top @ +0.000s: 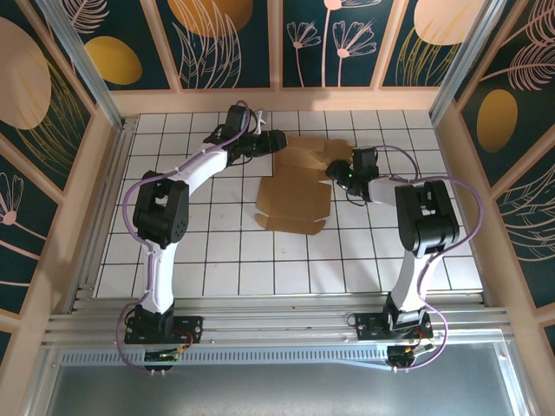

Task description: Fold the paper box

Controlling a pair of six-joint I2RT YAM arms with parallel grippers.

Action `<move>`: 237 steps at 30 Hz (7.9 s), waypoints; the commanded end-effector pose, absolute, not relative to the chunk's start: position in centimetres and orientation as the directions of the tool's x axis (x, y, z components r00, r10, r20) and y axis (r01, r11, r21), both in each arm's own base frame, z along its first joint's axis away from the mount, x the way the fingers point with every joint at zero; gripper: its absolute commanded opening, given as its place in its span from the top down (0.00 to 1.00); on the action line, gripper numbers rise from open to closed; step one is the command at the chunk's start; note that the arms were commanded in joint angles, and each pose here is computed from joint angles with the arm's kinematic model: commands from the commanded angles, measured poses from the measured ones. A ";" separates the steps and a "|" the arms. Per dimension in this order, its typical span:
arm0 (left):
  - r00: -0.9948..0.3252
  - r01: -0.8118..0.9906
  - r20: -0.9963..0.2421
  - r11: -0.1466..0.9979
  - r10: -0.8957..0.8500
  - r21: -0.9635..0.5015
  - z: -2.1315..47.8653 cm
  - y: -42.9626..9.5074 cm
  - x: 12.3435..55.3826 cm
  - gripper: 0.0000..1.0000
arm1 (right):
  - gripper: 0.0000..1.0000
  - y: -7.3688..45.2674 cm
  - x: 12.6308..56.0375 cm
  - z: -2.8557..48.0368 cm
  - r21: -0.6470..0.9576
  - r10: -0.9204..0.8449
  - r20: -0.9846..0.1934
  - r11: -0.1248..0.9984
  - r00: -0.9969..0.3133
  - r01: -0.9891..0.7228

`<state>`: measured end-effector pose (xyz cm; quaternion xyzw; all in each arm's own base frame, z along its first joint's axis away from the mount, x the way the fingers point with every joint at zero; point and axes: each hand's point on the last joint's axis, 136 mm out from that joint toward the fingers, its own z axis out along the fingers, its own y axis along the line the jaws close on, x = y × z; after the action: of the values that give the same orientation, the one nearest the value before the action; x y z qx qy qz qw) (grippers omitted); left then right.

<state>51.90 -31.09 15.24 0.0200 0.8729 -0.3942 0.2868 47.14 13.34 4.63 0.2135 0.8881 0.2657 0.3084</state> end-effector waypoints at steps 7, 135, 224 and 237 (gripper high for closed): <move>-0.832 0.273 -0.525 0.691 -0.180 -0.669 16.5 -31.2 51.4 0.40 | 0.50 15.6 48.7 4.5 0.674 0.520 -0.448 0.730 -0.727 0.108; -0.860 0.128 -0.448 0.746 -0.245 -0.654 14.6 -30.8 54.1 0.39 | 0.13 11.3 49.4 16.7 0.285 0.095 -0.892 0.877 -0.442 -0.386; -0.771 0.204 -0.619 0.862 -0.151 -0.464 6.7 -40.9 42.0 0.66 | 0.90 15.6 49.5 14.1 0.088 -0.108 -0.851 0.935 -0.514 -0.343; -0.836 0.135 -0.539 0.913 -0.104 -0.385 0.4 -39.6 40.9 0.69 | 0.89 16.6 48.8 13.0 0.290 0.048 -0.760 0.918 -0.649 -0.272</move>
<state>40.99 -40.29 2.36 0.0132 0.9242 -0.2347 0.3009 48.56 15.99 12.69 -0.0936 0.8839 0.1608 0.4291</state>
